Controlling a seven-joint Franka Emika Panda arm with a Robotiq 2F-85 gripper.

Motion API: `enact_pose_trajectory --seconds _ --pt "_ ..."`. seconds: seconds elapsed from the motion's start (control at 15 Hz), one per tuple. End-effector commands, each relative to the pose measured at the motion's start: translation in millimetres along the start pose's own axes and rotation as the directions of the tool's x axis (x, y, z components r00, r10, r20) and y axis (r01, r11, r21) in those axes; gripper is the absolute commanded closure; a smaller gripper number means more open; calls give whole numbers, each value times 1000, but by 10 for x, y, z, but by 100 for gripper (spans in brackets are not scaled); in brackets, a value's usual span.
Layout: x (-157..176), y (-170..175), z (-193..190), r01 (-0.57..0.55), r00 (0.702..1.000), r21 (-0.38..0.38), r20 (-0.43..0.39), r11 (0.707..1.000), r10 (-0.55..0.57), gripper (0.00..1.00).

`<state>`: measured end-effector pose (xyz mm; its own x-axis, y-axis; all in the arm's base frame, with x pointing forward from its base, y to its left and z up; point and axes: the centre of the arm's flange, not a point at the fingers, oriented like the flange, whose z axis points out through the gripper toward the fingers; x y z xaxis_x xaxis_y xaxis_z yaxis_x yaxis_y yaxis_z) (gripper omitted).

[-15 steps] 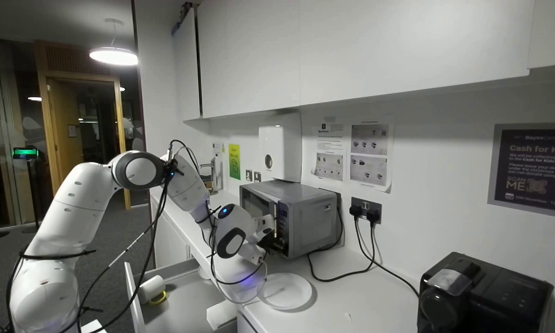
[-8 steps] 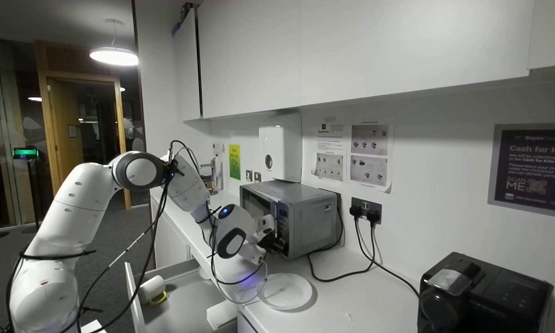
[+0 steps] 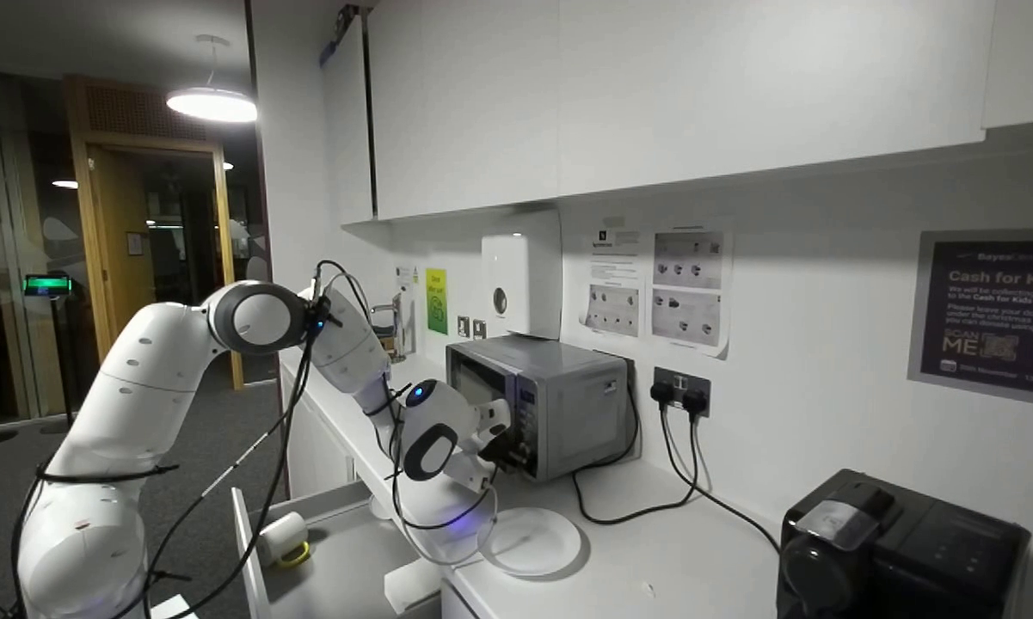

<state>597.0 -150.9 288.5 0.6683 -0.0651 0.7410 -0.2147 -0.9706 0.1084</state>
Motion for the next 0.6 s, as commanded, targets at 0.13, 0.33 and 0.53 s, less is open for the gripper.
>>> enact_pose_trajectory --seconds 0.13,0.33,0.53 --pt "138 41 -59 42 999 5 -30 999 -41 100" --pt "138 51 -111 51 999 11 -19 999 -51 100" --pt "135 61 -155 48 999 13 -14 999 -48 100"
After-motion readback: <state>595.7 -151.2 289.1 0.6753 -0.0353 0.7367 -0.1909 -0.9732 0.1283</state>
